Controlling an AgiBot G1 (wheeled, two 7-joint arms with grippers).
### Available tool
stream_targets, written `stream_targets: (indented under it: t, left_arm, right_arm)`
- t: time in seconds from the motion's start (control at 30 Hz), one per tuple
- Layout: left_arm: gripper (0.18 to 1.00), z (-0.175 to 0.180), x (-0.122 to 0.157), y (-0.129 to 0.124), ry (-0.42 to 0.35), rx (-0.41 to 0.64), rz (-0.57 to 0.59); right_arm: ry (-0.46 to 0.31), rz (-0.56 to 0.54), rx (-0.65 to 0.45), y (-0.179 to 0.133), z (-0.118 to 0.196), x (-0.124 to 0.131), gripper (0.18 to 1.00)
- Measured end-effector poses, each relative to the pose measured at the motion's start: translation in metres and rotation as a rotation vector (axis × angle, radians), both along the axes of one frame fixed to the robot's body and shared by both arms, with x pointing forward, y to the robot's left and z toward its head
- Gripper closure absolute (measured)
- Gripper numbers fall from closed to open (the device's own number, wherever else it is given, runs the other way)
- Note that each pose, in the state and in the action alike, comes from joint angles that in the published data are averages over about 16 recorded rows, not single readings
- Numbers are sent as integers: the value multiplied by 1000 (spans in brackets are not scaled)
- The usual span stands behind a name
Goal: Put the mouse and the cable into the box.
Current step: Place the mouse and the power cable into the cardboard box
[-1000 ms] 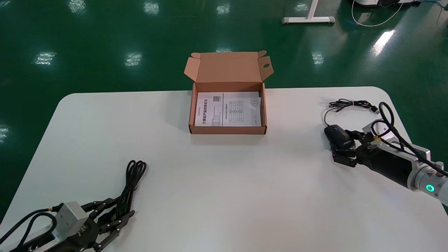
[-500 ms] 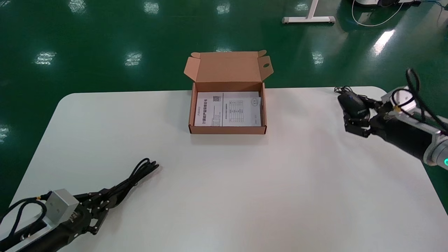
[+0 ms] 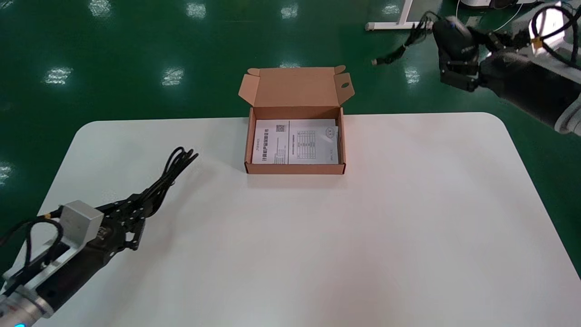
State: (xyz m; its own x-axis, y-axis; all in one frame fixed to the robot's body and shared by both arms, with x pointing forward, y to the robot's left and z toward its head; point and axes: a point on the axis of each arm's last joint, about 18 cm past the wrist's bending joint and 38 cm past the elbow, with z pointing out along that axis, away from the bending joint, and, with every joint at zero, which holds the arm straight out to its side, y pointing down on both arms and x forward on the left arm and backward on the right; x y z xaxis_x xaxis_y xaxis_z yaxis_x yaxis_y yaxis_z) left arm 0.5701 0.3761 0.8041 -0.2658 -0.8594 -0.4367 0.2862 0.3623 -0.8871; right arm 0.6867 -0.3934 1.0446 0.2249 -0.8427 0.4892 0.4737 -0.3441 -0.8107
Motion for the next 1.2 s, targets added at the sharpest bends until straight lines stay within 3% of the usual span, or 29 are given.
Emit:
stream_targets:
  t: [0.2, 0.4, 0.87, 1.2]
  left_arm:
    - [941, 12, 12, -23, -45, 9, -39]
    - [942, 37, 20, -23, -118, 52, -23]
    - [942, 128, 24, 1, -376, 179, 77]
    - [943, 157, 25, -6, -458, 230, 77]
  right_arm:
    - [-44, 92, -34, 35, 23, -6, 589]
    - [-36, 164, -81, 65, 24, -7, 589]
    - [57, 265, -171, 103, -9, -6, 589]
    - [130, 305, -212, 118, -41, -3, 589]
